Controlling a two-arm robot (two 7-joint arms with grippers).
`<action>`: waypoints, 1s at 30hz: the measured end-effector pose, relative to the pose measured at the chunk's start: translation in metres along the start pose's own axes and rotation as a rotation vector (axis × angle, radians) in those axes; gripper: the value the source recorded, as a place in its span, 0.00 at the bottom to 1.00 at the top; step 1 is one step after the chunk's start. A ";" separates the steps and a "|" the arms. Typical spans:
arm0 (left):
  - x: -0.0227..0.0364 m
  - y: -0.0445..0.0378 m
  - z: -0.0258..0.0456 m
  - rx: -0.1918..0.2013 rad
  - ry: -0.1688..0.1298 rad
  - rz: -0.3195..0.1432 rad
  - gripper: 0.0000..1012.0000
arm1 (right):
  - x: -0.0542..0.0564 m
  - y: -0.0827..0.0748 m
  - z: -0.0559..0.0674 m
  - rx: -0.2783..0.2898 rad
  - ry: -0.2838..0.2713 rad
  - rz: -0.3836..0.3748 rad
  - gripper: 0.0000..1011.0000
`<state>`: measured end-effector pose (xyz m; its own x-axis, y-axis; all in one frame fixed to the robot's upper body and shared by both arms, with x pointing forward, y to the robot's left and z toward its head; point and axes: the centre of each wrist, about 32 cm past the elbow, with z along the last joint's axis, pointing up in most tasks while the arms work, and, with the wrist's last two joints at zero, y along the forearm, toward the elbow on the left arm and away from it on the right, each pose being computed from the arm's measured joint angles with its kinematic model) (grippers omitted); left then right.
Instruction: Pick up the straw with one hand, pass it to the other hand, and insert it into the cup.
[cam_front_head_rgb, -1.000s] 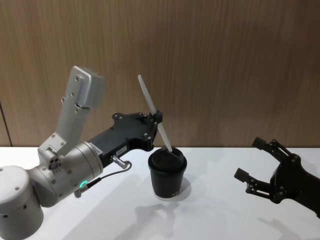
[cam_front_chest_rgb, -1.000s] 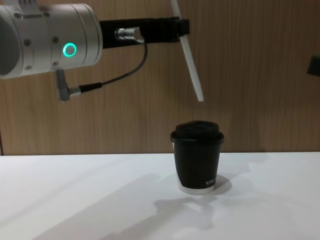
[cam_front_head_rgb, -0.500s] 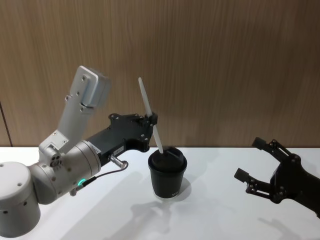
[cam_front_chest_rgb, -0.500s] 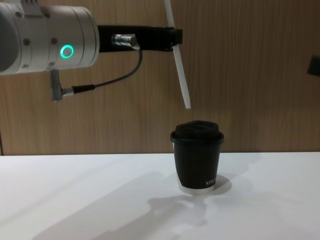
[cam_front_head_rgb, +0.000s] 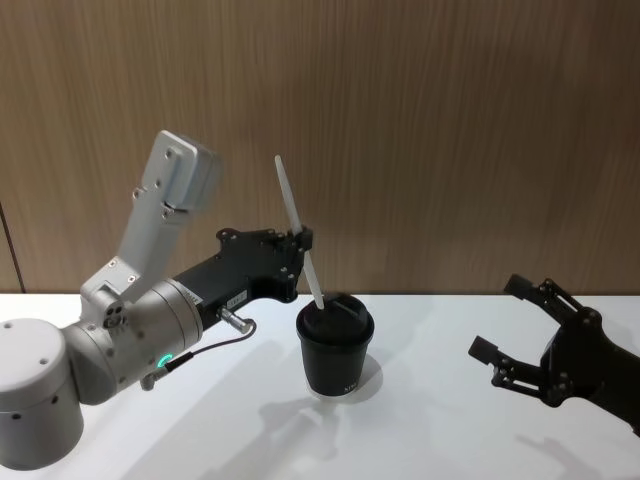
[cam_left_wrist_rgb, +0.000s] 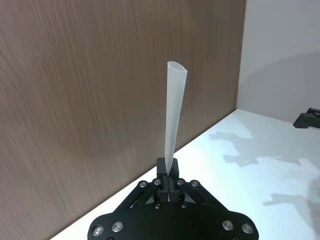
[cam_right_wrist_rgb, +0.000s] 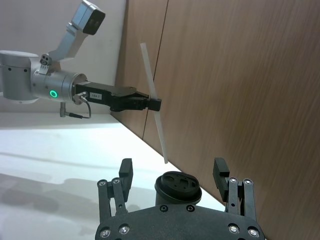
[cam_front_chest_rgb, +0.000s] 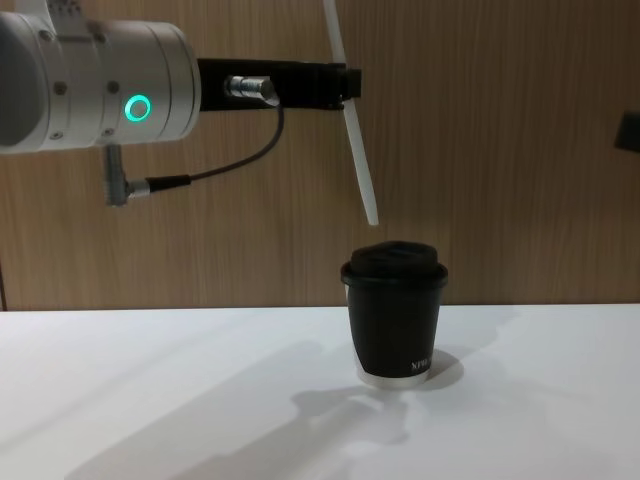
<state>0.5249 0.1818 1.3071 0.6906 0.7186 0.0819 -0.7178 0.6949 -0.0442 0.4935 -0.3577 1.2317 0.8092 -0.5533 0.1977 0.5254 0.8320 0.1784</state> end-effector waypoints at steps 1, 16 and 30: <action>0.0001 -0.0003 -0.0001 0.001 0.000 0.002 0.01 | 0.000 0.000 0.000 0.000 0.000 0.000 0.99; 0.0018 -0.0070 -0.0057 0.030 -0.003 0.028 0.01 | 0.000 0.000 0.000 0.000 0.000 0.000 0.99; 0.0038 -0.0132 -0.0107 0.029 0.014 0.015 0.01 | 0.000 0.000 0.000 0.000 0.000 0.000 0.99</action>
<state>0.5379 0.1757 1.2973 0.6811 0.7291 0.0675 -0.7299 0.6834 -0.0159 0.4935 -0.3577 1.2317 0.8092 -0.5534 0.1976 0.5254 0.8320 0.1784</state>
